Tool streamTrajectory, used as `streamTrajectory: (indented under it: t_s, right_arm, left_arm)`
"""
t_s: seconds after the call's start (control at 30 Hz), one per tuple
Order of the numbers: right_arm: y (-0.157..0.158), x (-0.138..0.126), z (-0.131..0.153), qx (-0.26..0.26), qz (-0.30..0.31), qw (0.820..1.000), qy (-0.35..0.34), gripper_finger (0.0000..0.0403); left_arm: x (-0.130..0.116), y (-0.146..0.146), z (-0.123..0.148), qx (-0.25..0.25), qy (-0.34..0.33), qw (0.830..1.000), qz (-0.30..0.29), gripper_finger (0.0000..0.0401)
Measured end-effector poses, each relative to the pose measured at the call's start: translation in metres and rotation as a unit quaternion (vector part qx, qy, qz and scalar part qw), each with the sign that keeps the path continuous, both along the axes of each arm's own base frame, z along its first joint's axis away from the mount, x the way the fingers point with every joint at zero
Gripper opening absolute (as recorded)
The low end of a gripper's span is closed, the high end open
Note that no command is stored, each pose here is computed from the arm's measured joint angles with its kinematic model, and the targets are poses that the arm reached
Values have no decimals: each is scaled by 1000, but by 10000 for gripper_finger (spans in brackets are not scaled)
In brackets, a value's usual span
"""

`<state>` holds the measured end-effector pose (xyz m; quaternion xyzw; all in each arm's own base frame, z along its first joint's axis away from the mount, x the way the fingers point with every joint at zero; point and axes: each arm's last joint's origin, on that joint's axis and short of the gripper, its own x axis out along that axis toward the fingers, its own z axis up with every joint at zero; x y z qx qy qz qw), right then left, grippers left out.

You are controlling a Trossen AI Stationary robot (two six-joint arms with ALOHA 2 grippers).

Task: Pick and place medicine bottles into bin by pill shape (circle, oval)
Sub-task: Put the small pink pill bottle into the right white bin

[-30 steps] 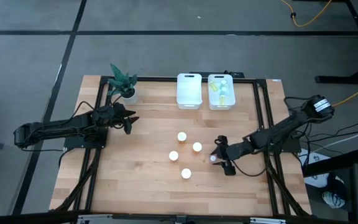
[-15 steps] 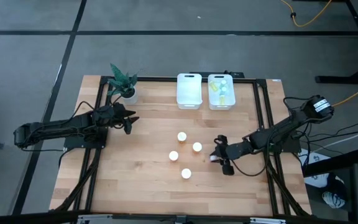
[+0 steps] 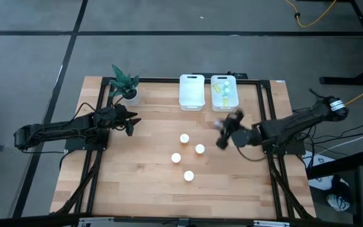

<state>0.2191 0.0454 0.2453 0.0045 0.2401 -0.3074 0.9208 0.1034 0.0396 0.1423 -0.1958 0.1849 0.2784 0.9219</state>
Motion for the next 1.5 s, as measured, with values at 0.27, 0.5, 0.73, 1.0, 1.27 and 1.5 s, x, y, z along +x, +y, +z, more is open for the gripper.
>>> streamTrajectory:
  t_s: [0.27,0.5,0.73,1.0,1.27,1.5]
  right_arm:
    - [-59,-4,27,-64,-142,988,10,109]
    - [-128,-9,1,58,-197,978,40,109]
    - [-173,-1,-31,131,-214,966,67,109]
    - [-194,23,-67,134,-191,969,82,110]
    - [-201,27,-90,169,-228,955,84,117]
    - [-201,26,-87,163,-234,955,80,166]
  left_arm:
    - [0,0,0,0,0,1000,0,182]
    - [0,0,0,0,0,1000,0,182]
    - [0,0,0,0,0,1000,0,182]
    - [0,0,0,-1,0,1000,0,182]
    - [0,0,0,-1,0,1000,1,182]
    - [0,0,0,-1,-1,1000,1,182]
